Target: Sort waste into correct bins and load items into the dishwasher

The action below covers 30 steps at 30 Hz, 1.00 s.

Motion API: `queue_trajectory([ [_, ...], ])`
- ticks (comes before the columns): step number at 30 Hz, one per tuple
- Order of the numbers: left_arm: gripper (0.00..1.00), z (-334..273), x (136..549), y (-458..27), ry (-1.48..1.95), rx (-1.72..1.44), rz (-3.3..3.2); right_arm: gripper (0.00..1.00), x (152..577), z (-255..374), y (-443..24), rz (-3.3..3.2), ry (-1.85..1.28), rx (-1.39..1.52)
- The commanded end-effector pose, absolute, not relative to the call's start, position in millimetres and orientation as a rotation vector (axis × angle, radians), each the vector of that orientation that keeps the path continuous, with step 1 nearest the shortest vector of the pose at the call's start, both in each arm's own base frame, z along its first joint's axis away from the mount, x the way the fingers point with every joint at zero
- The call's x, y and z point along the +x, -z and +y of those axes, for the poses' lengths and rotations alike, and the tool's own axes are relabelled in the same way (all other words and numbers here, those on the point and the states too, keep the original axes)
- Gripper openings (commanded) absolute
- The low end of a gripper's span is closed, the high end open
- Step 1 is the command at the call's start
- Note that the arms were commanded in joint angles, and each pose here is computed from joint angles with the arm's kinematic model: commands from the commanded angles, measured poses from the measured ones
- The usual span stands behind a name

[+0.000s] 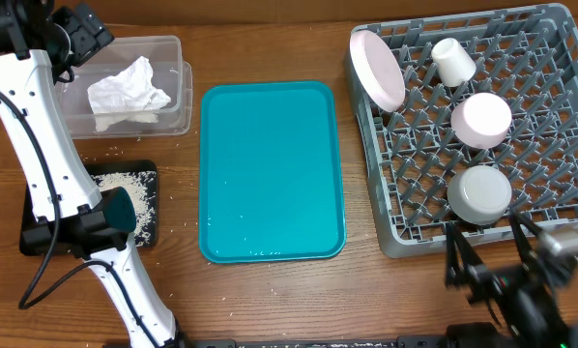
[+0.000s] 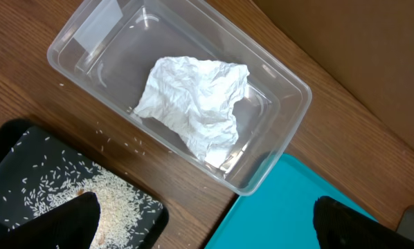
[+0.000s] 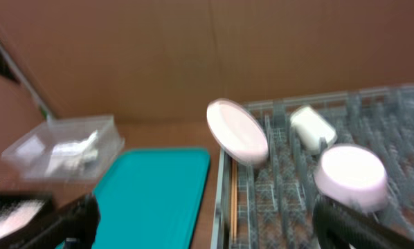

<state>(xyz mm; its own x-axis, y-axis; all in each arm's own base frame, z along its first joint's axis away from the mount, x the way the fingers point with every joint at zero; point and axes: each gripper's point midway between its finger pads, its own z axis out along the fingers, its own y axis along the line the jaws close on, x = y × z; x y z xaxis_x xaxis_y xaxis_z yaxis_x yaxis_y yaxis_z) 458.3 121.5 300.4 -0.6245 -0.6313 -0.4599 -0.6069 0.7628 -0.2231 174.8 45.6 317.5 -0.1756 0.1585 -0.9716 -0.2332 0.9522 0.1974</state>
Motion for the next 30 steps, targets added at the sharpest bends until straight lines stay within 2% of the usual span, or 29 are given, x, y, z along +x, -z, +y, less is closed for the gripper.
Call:
queue_trajectory([
  [1, 1.0, 119.5, 455.6, -310.8, 0.067, -0.904, 2.416, 1.0, 199.1, 47.7, -279.0, 1.707, -0.352, -0.059],
  [7, 1.0, 119.5, 455.6, -310.8, 0.067, -0.904, 2.416, 1.0, 228.7, 49.5, -257.0, 1.548, -0.349, -0.076],
  [26, 1.0, 119.5, 455.6, -310.8, 0.067, -0.904, 2.416, 1.0, 241.4, 25.6, -218.1, 1.401, -0.239, 0.024],
  [30, 1.0, 119.5, 455.5, -310.7, 0.067, -0.904, 2.417, 1.0, 245.1, 19.0, -194.1, 1.497, -0.207, 0.064],
])
